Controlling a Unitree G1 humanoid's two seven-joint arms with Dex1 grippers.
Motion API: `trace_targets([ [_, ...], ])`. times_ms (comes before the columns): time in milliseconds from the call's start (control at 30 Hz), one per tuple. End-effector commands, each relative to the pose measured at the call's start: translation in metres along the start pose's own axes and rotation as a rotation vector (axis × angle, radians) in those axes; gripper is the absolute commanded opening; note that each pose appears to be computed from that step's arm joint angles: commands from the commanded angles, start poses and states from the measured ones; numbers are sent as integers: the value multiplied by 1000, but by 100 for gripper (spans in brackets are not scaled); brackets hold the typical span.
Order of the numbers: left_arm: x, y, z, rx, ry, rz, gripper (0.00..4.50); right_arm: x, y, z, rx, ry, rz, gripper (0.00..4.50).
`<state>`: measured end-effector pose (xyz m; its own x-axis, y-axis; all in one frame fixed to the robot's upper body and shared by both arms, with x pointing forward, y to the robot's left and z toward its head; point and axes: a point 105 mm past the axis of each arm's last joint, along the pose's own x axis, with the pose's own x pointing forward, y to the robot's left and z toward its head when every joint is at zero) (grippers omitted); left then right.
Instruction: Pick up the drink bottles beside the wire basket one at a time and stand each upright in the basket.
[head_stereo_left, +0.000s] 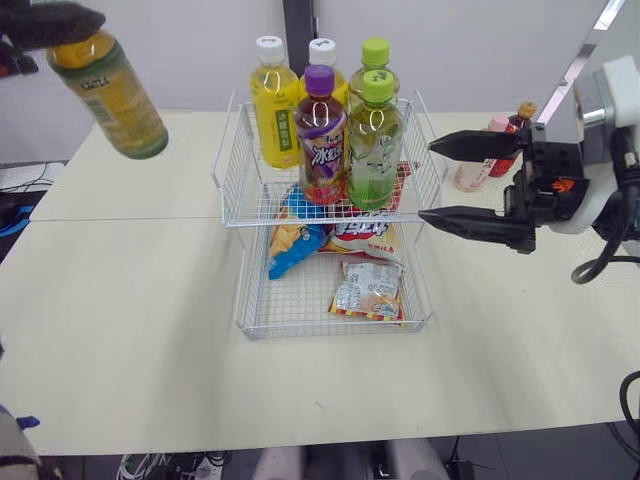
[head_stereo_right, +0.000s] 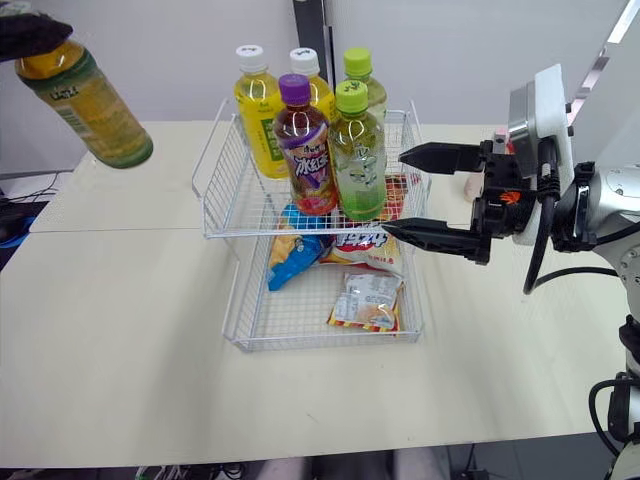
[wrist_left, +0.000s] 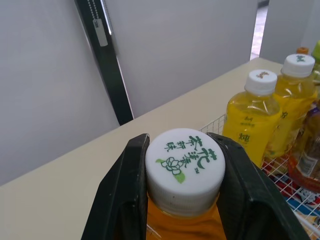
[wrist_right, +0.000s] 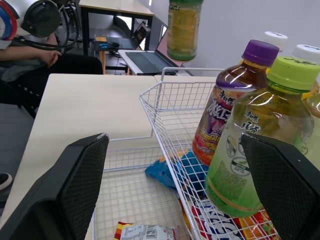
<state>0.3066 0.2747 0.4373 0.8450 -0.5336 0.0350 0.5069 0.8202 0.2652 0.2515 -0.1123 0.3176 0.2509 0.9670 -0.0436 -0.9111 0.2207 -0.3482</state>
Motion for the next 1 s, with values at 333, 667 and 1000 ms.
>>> trace_targets([
  [333,17,-51,46,-51,-97,-287,137,-14,1,14,-37,-38,-25,450],
  [667,60,-81,31,-44,-26,-442,137,-23,5,10,-40,-22,-50,450],
  [1000,82,-95,-3,4,44,-504,137,-26,4,10,-47,-16,-75,450],
])
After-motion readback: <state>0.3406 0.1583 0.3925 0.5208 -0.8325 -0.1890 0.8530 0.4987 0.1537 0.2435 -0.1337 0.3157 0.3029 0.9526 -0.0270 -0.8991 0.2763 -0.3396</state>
